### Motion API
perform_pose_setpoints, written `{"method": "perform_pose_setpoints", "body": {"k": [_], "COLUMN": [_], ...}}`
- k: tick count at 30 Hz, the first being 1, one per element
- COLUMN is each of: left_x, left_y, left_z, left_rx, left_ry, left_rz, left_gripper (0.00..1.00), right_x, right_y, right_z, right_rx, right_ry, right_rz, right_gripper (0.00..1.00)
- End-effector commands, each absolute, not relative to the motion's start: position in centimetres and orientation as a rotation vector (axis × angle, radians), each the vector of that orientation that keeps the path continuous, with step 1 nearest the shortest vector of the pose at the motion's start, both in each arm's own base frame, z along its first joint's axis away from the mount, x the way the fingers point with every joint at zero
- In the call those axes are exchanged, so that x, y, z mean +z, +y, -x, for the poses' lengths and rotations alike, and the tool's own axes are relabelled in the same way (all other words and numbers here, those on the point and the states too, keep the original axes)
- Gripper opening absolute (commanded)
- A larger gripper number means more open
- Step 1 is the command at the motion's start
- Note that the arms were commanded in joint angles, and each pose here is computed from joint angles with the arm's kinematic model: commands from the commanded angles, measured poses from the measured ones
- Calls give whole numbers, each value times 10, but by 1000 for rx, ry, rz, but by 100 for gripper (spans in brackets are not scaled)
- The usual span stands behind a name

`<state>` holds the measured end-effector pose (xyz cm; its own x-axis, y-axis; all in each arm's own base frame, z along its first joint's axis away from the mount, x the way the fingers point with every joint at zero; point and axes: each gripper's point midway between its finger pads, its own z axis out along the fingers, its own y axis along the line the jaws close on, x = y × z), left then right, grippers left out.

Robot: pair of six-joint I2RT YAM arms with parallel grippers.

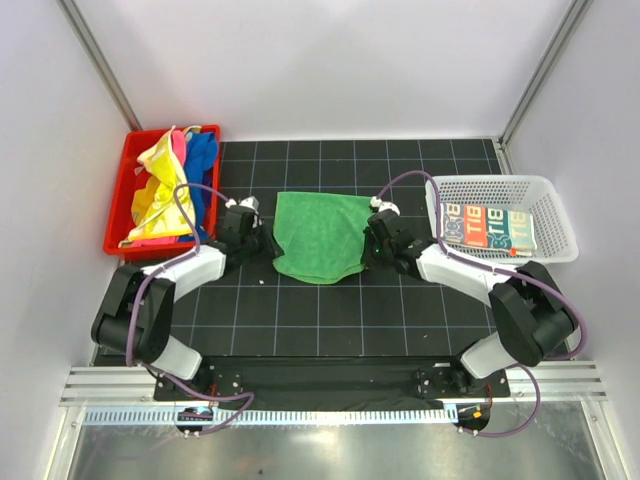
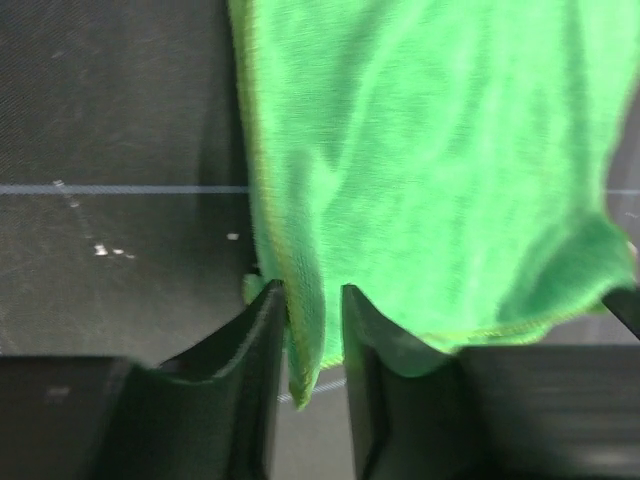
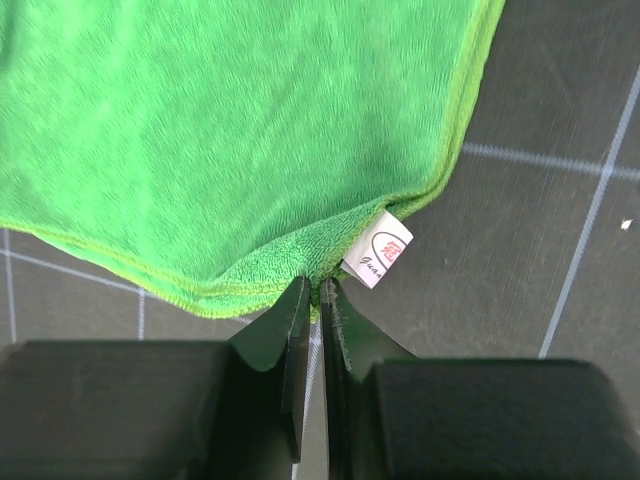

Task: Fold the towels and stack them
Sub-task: Fold the towel

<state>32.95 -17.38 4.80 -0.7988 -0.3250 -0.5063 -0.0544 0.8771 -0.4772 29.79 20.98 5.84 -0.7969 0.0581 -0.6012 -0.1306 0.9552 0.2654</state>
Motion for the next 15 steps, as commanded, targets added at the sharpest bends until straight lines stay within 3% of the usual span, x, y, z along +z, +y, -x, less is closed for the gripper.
{"method": "perform_pose_setpoints", "body": {"k": [1, 15], "left_x": [84, 96], "left_y": [-189, -189], "left_z": [-331, -327], "left_rx": [-724, -736], "left_ry": [2397, 2382], "left_rz": [265, 255], "left_gripper": [35, 41], "right_x": [72, 53], "right_y": [209, 180], "right_z": [-315, -318], "right_rx": [356, 310], "right_ry": [2432, 2478], "right_rz": [54, -8], "right_gripper": [15, 15]}}
